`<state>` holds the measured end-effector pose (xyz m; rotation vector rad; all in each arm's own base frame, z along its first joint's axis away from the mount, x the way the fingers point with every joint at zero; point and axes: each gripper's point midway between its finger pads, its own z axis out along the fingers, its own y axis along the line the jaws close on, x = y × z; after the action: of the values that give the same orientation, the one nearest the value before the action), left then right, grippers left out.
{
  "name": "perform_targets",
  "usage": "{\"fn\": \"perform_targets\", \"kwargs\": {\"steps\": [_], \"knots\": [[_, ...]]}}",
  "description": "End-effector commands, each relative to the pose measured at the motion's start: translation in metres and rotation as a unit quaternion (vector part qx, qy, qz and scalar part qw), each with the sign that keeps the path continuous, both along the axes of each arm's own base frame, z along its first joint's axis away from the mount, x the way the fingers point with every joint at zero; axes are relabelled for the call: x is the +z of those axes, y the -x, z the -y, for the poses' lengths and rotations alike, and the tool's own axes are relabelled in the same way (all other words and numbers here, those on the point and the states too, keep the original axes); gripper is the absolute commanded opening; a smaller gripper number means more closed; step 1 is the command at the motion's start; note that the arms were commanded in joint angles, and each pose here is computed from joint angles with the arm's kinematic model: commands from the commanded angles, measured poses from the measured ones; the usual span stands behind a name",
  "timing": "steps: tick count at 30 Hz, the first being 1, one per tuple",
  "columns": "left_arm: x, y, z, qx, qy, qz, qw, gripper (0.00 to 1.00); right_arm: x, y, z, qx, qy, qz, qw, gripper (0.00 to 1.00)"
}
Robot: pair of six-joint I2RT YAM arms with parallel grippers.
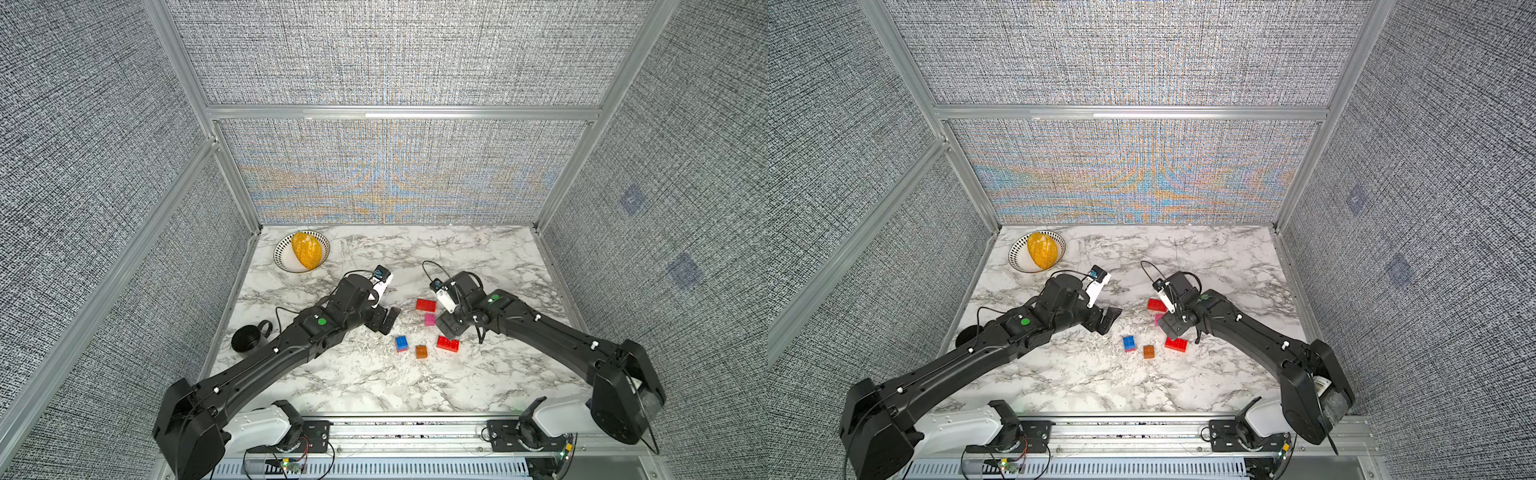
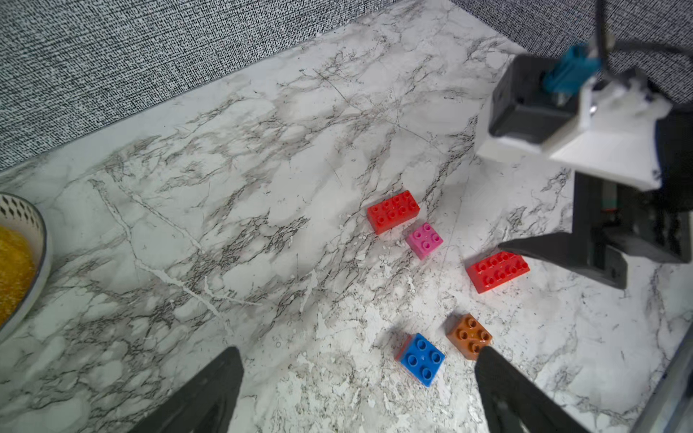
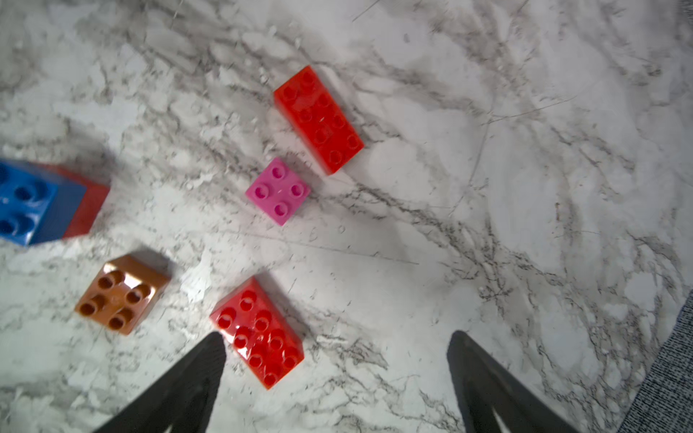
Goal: Assemble the letter p with lego
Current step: Pick up the lego brick from the center of the board.
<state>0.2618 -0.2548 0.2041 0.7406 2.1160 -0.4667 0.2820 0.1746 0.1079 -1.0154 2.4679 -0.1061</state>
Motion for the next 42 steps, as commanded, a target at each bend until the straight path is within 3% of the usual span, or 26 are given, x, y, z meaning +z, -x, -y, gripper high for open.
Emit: {"fn": "perform_targets", "kwargs": {"steps": [1, 6, 12, 16, 26, 42], "knots": [[0.023, -0.001, -0.002, 0.023, 0.052, 0.019, 0.998, 0.99, -0.006, 0.020, -0.013, 0.062, -0.011, -0.030, 0.998, 0.94], [0.040, 0.001, -0.017, 0.059, 0.084, 0.038, 0.994, 1.00, -0.022, 0.031, -0.024, 0.092, -0.012, -0.065, 0.994, 0.84], [0.053, 0.000, -0.025, 0.077, 0.092, 0.051, 0.991, 1.00, -0.051, 0.032, -0.014, 0.090, 0.048, -0.092, 0.990, 0.72], [0.054, 0.000, -0.024, 0.074, 0.087, 0.047, 0.992, 1.00, -0.055, 0.029, -0.006, 0.086, 0.078, -0.087, 0.989, 0.72], [0.048, -0.002, -0.027, 0.080, 0.071, 0.045, 0.993, 1.00, -0.061, 0.038, -0.008, 0.107, 0.087, -0.102, 0.985, 0.60], [0.042, -0.001, -0.027, 0.074, 0.059, 0.043, 0.995, 1.00, -0.083, 0.045, -0.006, 0.118, 0.113, -0.133, 0.978, 0.52]]}}
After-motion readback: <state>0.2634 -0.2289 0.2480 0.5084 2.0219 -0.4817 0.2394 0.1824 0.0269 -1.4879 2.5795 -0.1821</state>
